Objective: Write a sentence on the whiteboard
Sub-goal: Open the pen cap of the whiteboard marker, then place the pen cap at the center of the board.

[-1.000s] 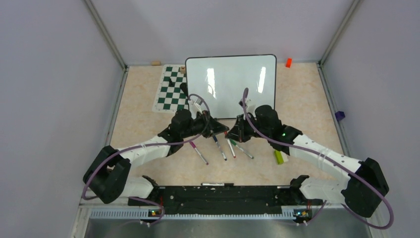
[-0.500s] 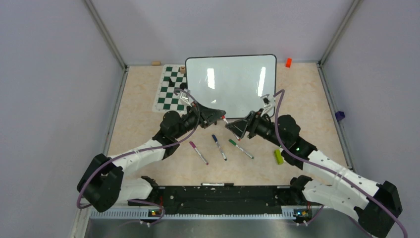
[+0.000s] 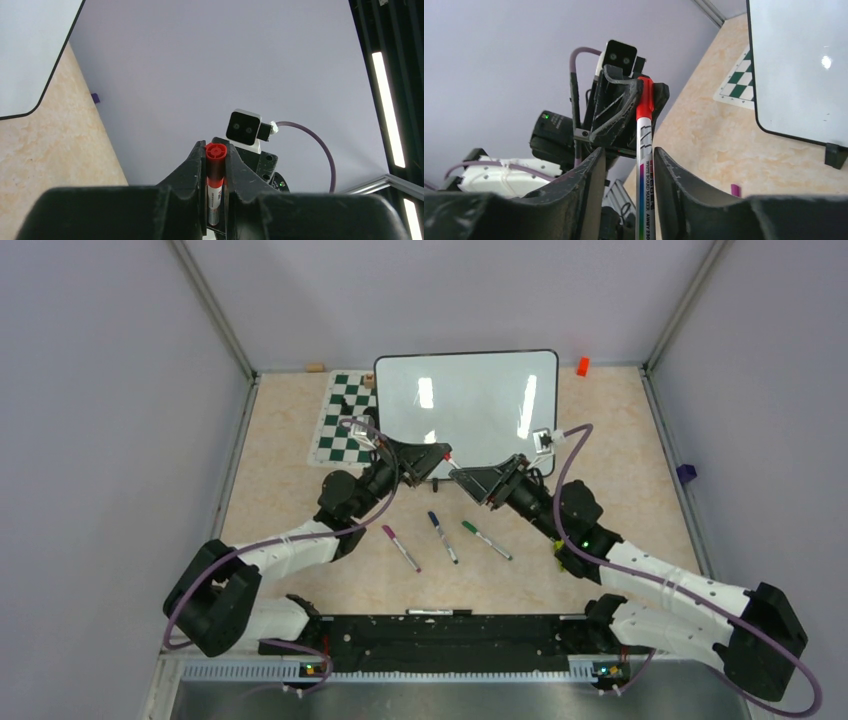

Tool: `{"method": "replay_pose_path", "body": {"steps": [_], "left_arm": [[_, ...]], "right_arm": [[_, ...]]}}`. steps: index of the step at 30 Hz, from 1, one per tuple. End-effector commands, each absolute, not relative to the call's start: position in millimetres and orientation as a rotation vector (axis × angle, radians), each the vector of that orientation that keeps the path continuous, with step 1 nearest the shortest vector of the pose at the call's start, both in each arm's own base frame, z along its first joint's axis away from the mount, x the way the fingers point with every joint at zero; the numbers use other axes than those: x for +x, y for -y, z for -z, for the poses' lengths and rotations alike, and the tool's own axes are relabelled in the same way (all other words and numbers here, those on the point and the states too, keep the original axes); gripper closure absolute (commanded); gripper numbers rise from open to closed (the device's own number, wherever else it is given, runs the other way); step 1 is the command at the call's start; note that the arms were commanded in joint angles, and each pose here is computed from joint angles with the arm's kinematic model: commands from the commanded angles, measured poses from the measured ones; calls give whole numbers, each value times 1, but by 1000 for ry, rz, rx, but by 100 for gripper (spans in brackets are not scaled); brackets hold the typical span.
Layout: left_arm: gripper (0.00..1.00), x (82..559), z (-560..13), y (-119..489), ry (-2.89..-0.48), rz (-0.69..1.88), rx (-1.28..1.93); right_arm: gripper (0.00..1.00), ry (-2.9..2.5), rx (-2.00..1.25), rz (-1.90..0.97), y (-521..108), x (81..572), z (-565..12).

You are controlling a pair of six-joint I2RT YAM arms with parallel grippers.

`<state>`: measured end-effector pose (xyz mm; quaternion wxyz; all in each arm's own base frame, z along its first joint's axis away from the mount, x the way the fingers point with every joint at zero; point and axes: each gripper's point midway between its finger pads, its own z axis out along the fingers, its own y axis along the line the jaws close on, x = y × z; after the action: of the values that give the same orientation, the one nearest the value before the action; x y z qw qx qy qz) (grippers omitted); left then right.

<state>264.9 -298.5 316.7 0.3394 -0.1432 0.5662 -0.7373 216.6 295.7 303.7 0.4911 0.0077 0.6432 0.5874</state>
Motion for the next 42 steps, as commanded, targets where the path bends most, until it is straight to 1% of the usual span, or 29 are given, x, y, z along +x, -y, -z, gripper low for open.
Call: {"method": "replay_pose_path", "body": {"steps": [1,5,11,12,13,14,17,21,25,29,32,35,39,42], "left_arm": [[100,257,-341,291,-1341,1978,-347],[100,256,-343,294,-1341,1992,-339],[100,254,-344,292,-1330,1996,-343],[100,254,-344,292,-1328,1994,-342],[100,254,-344,291,-1325,1991,-343],[100,254,-344,290,-1325,1985,-346],[100,261,-342,282,-1297,1951,-397],[100,280,-333,246,-1246,1845,-511],[100,310,-311,205,-1334,1669,-569],[100,321,-285,173,-1400,1499,-625],[100,321,-259,161,-1540,1305,-607],[100,315,-211,143,-1795,1009,-613],[100,284,-143,106,-2061,651,-660],[100,264,-117,87,-2128,517,-668]], "right_arm": [[64,-1440,84,-1440,-289,221,-339],[65,-1421,106,-1442,-288,221,-338],[86,-1411,122,-1452,-287,221,-340],[90,-1408,124,-1452,-287,221,-340],[98,-1407,123,-1452,-287,221,-340],[100,-1410,121,-1447,-287,221,-339],[100,-1449,121,-1419,-285,221,-333],[100,-1482,149,-1388,-268,213,-318],[100,-1562,143,-1352,-254,200,-292],[100,-1663,130,-1333,-244,185,-263],[100,-1761,142,-1224,-231,184,-241],[100,-1861,124,-1058,-217,188,-226],[100,-1991,63,-872,-206,190,-204],[100,-2058,23,-800,-205,191,-192]]}}
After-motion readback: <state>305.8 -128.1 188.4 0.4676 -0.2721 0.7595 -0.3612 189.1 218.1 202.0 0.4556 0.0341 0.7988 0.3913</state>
